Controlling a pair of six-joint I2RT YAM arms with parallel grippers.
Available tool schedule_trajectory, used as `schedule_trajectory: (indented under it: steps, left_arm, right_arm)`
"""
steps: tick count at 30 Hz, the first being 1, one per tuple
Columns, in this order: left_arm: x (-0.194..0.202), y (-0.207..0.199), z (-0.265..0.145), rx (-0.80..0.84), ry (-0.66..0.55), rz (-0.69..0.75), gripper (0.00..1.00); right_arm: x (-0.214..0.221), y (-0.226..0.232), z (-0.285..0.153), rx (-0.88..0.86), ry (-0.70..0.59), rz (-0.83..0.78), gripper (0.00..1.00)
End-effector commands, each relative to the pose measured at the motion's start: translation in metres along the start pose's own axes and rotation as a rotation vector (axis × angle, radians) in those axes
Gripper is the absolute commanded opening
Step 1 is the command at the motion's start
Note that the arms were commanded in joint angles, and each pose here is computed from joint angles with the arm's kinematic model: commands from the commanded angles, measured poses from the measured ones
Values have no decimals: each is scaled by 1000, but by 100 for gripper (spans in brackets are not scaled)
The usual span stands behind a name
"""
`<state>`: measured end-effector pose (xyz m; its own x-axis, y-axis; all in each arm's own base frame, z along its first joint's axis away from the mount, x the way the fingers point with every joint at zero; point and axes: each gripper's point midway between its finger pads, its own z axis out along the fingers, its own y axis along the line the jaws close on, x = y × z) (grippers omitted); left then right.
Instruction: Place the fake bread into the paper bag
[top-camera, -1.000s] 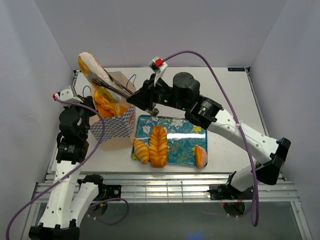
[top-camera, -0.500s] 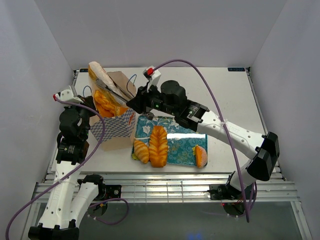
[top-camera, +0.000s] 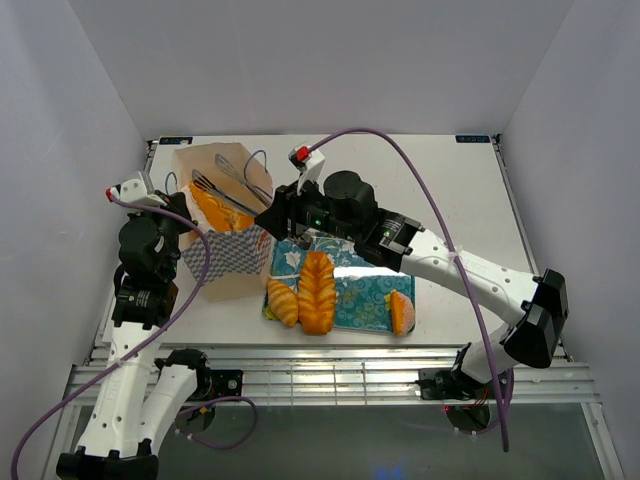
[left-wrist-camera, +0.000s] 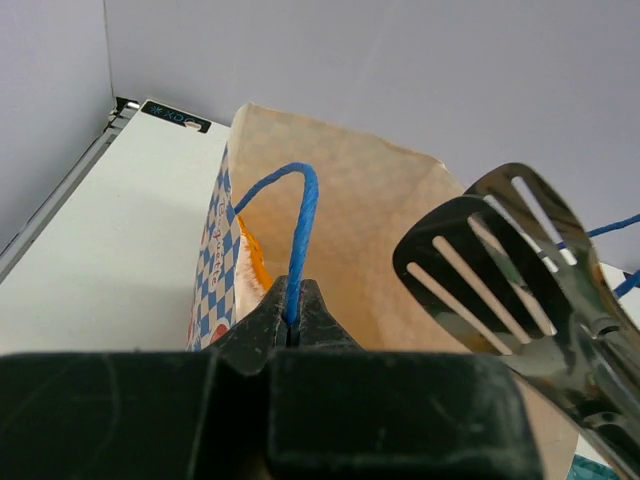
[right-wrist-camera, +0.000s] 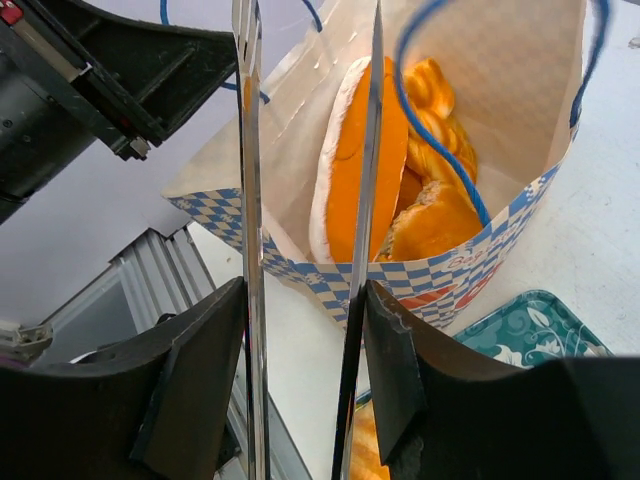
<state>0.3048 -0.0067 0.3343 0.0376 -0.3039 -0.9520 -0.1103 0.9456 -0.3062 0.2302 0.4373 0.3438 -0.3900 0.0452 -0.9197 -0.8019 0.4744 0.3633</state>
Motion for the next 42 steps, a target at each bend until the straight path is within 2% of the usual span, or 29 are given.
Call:
schedule_trajectory:
  steps: [1, 5, 11, 15, 16, 22, 27, 33, 39, 42]
  left_arm:
    - [1, 0, -2, 4, -3, 7, 0]
    - [2, -1, -1, 6, 1, 8, 0]
    - [2, -1, -1, 6, 2, 9, 0]
    - [3, 1, -1, 0, 6, 15, 0]
    - [3, 1, 0, -1, 4, 14, 0]
    - [5, 1, 1, -2, 11, 16, 0]
    - [6, -1, 1, 5, 19, 17, 0]
    - [10, -2, 3, 10, 31, 19, 0]
    - [11, -6, 2, 31, 35, 17, 0]
    - [12, -6, 3, 32, 38, 18, 0]
  right_arm:
    - [-43, 14, -14, -21, -124, -10, 55]
    - [-54, 19, -20, -31, -139, -18, 55]
    - [-74, 20, -51, 0, -181, -27, 53]
    - [-69, 15, -90, 30, -216, -18, 52]
    - [-52, 6, -93, 55, -191, -19, 52]
    - [-32, -1, -158, 68, -200, -18, 54]
    - [10, -36, -194, 195, -179, 11, 55]
    - [83, -64, -208, 264, -50, 67, 57]
    - [163, -74, -214, 272, 117, 222, 57]
    - [186, -73, -216, 279, 155, 340, 57]
